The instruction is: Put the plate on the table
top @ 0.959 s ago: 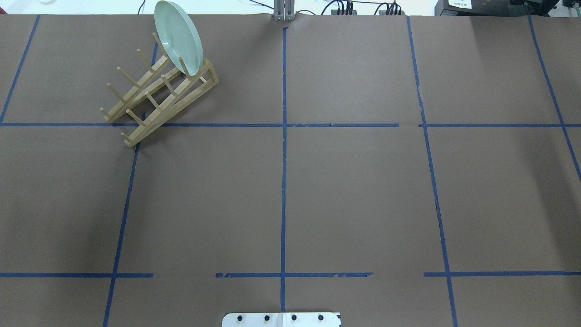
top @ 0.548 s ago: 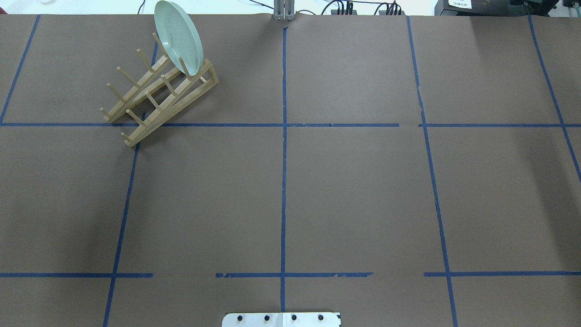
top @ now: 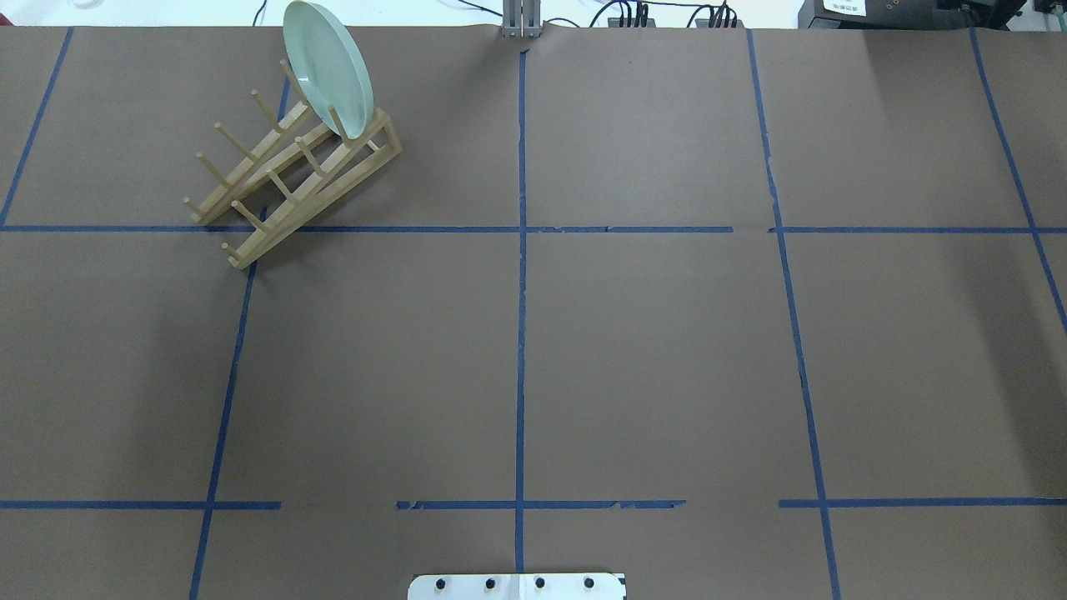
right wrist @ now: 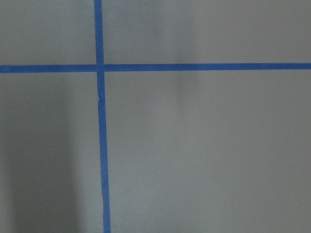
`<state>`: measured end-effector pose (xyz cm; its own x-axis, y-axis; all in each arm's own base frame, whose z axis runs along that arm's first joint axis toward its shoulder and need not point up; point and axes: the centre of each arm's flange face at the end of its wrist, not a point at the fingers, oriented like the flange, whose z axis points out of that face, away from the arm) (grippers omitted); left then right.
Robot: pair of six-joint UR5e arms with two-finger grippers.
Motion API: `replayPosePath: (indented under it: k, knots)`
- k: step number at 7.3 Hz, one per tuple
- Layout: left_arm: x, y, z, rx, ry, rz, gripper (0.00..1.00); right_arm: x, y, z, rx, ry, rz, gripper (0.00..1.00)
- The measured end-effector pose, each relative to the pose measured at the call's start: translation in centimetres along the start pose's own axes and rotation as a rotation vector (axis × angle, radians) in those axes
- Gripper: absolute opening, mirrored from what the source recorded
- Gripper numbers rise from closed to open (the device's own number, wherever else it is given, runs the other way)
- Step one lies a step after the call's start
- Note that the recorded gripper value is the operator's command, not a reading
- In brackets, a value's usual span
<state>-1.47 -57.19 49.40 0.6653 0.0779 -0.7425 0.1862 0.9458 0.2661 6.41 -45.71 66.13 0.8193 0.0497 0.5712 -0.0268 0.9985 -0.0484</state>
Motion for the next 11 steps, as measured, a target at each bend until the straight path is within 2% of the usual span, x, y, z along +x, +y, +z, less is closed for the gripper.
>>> replayPosePath:
  k: [2, 4, 6, 7, 9, 11]
  knots:
    - [6.6, -0.8, 1.7, 0.106, 0.145, -0.168, 1.00, 0.0, 0.0, 0.0, 0.000, 0.001, 0.000, 1.00]
    - [14.5, -3.4, 4.5, 0.118, 0.300, -0.395, 1.00, 0.0, 0.0, 0.0, 0.001, 0.000, 0.000, 1.00]
    - [22.5, -5.7, 7.9, 0.167, 0.347, -0.555, 1.00, 0.0, 0.0, 0.0, 0.001, 0.001, 0.000, 1.00]
    - [24.3, -6.7, 8.9, 0.195, 0.383, -0.618, 1.00, 0.0, 0.0, 0.0, 0.000, 0.000, 0.000, 1.00]
    - [29.0, -7.7, 11.1, 0.272, 0.508, -0.765, 1.00, 0.0, 0.0, 0.0, 0.000, 0.000, 0.000, 1.00]
    - [33.8, -7.2, 13.1, 0.307, 0.565, -0.827, 1.00, 0.0, 0.0, 0.0, 0.000, 0.000, 0.000, 1.00]
